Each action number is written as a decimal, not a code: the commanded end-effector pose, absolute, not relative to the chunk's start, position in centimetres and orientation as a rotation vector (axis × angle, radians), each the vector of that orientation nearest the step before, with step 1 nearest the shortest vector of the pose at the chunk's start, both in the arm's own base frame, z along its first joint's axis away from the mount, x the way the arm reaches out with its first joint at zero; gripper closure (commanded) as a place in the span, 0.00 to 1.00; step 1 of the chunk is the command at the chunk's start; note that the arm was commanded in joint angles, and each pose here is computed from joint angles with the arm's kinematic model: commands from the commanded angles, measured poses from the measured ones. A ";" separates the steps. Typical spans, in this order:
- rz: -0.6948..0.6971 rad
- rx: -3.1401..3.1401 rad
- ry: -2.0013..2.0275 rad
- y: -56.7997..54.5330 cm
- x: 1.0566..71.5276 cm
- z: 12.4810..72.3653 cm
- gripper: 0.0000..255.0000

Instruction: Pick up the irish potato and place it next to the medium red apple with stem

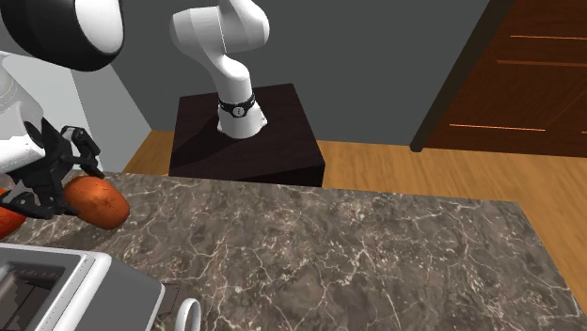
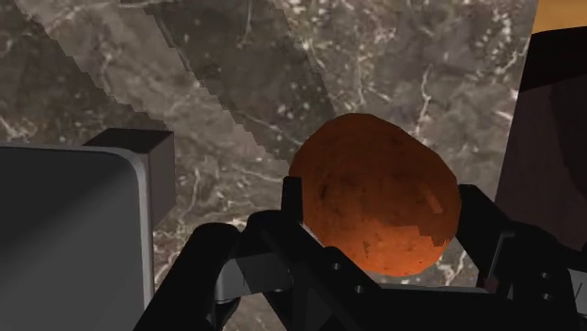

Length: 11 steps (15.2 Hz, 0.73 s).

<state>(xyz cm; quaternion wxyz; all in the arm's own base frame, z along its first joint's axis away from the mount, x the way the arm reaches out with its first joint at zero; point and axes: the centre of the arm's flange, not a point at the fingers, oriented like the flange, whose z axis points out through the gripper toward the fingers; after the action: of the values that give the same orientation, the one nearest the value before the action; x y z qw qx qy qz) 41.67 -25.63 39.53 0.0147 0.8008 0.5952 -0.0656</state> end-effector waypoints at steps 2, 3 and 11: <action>-0.212 2.498 1.857 -25.5 41.7 37.4 1.00; -0.212 2.498 1.857 -25.5 41.7 36.9 1.00; -0.212 2.498 1.857 -25.5 41.7 35.3 1.00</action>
<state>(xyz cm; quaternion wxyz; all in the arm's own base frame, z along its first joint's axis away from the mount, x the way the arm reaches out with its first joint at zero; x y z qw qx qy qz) 41.79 -25.64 35.74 0.0153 0.8011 0.5947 -0.0654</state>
